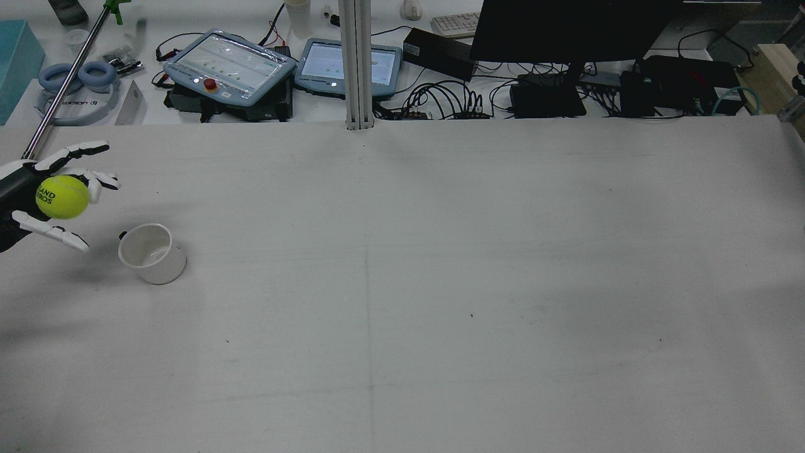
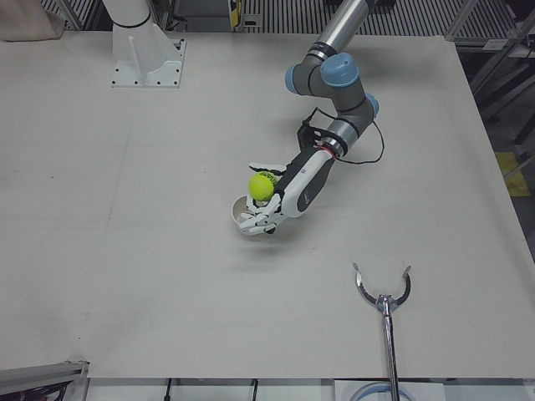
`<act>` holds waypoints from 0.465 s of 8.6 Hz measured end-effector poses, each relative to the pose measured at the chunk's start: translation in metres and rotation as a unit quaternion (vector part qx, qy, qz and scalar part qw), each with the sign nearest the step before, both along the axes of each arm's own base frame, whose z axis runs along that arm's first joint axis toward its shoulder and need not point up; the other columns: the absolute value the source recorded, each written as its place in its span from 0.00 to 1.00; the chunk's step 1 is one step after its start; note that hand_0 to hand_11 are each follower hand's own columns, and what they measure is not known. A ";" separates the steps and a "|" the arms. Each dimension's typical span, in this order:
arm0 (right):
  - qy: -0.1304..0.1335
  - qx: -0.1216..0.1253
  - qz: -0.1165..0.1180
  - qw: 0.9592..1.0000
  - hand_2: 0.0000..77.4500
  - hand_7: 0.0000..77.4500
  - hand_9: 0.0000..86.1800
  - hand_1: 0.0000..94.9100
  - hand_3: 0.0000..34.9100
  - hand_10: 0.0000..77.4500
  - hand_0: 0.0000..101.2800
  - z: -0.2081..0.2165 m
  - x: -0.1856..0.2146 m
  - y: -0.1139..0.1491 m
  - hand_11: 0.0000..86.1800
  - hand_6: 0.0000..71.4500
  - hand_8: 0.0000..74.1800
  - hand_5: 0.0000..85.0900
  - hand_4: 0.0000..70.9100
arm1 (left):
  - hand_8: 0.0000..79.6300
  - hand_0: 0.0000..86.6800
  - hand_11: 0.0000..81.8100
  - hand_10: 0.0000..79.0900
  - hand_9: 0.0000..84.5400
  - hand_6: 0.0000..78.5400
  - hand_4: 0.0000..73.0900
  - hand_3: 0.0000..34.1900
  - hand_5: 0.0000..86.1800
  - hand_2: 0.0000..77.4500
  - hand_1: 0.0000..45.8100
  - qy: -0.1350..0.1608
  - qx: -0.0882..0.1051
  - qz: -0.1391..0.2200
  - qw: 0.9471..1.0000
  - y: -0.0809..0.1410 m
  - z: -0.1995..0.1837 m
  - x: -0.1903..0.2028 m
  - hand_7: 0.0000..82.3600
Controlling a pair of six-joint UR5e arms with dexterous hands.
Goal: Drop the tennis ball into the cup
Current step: 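Move the left hand holding the tennis ball over the white cup, then open the left hand fingers to release the ball into the cup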
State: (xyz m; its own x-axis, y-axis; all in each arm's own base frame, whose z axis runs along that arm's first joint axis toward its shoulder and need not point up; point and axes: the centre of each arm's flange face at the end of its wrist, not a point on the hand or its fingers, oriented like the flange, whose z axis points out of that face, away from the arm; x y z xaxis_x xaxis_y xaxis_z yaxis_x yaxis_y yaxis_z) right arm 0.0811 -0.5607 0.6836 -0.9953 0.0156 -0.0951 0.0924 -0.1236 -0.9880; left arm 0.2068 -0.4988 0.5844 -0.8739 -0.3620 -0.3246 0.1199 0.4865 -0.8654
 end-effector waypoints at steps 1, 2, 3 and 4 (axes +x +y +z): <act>0.000 0.000 0.000 1.000 0.01 0.01 0.00 0.01 0.00 0.00 0.00 0.000 0.000 0.000 0.01 0.00 0.00 0.00 0.00 | 0.31 0.92 0.23 0.14 0.40 0.62 0.05 0.00 0.22 0.01 0.67 0.000 0.002 0.012 1.000 -0.001 -0.007 0.018 0.64; 0.000 0.000 0.000 1.000 0.01 0.01 0.00 0.01 0.00 0.00 0.00 0.000 0.000 0.000 0.01 0.00 0.00 0.00 0.00 | 0.31 0.92 0.23 0.14 0.40 0.62 0.05 0.00 0.22 0.01 0.67 0.000 0.003 0.025 1.000 -0.004 -0.012 0.039 0.64; 0.000 0.000 0.000 1.000 0.01 0.01 0.00 0.01 0.00 0.00 0.00 0.000 0.000 0.000 0.01 0.00 0.00 0.00 0.00 | 0.31 0.92 0.23 0.14 0.40 0.62 0.05 0.00 0.19 0.01 0.67 0.000 0.003 0.032 0.999 -0.007 -0.014 0.052 0.64; 0.000 0.000 0.000 1.000 0.01 0.00 0.00 0.01 0.00 0.00 0.00 0.000 0.000 0.000 0.01 0.00 0.00 0.00 0.00 | 0.31 0.92 0.23 0.14 0.40 0.53 0.05 0.00 0.21 0.01 0.67 0.000 0.001 0.033 0.999 -0.013 -0.015 0.062 0.66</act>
State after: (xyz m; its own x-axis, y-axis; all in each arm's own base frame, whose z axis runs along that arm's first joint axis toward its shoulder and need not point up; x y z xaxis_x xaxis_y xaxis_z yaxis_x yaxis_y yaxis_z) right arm 0.0811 -0.5604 0.6838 -0.9954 0.0156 -0.0949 0.0922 -0.1240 -0.9880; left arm 0.2689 -0.5115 0.5689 -0.8486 -0.4177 -0.3247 0.0873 0.4949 -0.8646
